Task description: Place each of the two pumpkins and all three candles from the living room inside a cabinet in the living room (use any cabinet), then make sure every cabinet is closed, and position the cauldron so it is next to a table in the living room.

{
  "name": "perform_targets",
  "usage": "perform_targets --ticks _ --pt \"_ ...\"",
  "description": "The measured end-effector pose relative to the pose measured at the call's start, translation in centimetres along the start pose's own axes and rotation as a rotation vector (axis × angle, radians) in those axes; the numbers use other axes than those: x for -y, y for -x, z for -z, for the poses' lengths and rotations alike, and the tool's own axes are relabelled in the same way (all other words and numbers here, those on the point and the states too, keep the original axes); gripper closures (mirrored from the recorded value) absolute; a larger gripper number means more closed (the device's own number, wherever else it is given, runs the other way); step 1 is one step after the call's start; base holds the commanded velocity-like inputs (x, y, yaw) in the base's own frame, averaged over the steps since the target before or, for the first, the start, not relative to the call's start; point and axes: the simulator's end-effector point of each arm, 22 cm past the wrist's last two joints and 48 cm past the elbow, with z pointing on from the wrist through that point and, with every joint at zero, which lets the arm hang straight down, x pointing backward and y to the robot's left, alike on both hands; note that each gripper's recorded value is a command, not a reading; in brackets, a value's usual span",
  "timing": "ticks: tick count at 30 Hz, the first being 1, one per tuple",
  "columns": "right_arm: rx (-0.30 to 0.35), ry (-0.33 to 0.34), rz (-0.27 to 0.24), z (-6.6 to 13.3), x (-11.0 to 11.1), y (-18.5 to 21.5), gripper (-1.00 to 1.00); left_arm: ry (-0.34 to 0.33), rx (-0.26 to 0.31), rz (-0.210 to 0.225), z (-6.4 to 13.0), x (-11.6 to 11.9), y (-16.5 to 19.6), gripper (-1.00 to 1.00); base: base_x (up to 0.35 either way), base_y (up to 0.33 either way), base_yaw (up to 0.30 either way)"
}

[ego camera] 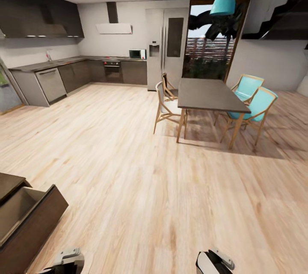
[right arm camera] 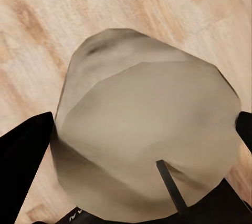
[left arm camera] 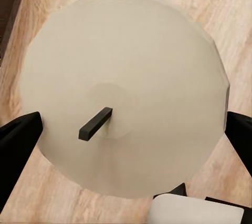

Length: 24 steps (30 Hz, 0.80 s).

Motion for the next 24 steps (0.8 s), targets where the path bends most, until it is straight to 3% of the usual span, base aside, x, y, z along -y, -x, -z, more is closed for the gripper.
perform_targets --ticks 14,24 --pt "-0.021 -0.022 0.013 -0.4 0.8 -1.1 1.0 0.0 0.0 0.001 0.0 0.0 0.0 1.0 0.013 -0.012 0.286" --pt "-0.022 -0.021 0.014 -0.4 0.8 -1.2 1.0 0.002 0.001 0.001 0.0 -0.1 0.0 1.0 0.217 -0.175 0.286"
